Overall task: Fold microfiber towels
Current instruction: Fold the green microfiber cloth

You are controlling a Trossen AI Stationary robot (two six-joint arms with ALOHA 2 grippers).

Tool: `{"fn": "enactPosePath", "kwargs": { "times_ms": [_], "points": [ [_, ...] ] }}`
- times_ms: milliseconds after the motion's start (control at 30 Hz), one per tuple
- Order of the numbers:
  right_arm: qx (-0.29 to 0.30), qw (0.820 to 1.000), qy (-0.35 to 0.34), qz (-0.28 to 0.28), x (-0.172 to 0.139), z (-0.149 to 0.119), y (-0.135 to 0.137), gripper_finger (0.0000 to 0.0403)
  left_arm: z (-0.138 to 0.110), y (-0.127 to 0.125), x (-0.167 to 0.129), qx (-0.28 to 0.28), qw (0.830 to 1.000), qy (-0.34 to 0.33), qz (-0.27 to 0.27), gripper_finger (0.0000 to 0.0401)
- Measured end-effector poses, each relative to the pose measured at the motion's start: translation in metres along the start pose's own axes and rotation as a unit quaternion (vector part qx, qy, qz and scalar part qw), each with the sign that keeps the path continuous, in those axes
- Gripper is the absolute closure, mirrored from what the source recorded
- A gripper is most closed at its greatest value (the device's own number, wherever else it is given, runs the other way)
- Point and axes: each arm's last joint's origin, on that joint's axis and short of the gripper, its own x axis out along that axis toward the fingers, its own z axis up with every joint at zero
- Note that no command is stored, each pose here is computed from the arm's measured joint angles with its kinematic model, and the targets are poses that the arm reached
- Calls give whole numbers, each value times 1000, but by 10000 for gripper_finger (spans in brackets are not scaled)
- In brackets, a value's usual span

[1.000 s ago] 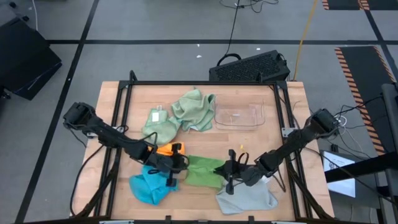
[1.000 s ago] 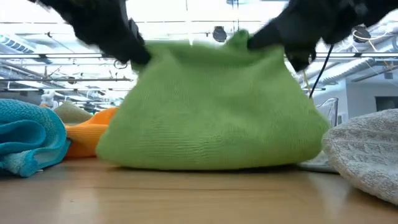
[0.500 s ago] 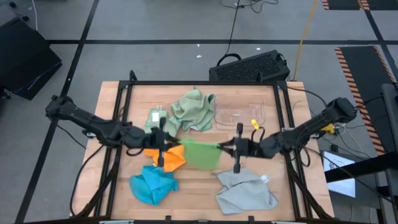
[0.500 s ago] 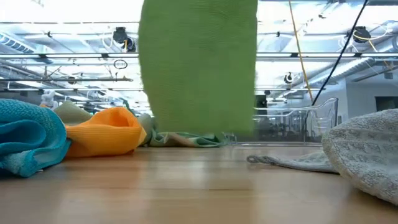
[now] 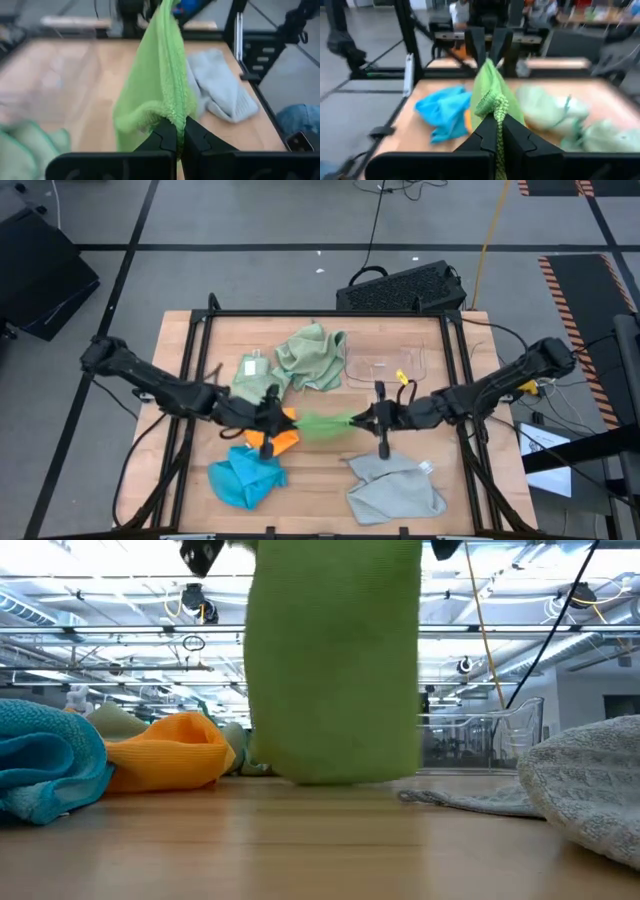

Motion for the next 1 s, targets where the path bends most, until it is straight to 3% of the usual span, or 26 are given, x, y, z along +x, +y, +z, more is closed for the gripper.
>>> {"fn": "enactPosePath", "kwargs": {
  "times_ms": [333,733,867,1000],
  "points": [
    [79,992,81,50,23,-44,42,399,-31,-42,30,-25,998,41,-47,398],
    [123,986,72,82,44,-73,72,399,-52,-74,32,-59,992,75,-82,398],
    [121,986,70,89,42,-75,79,399,-54,-78,32,-69,992,69,-81,398],
    [98,991,62,65,43,-75,76,399,-52,-75,34,-69,995,50,-44,398]
  ]
}}
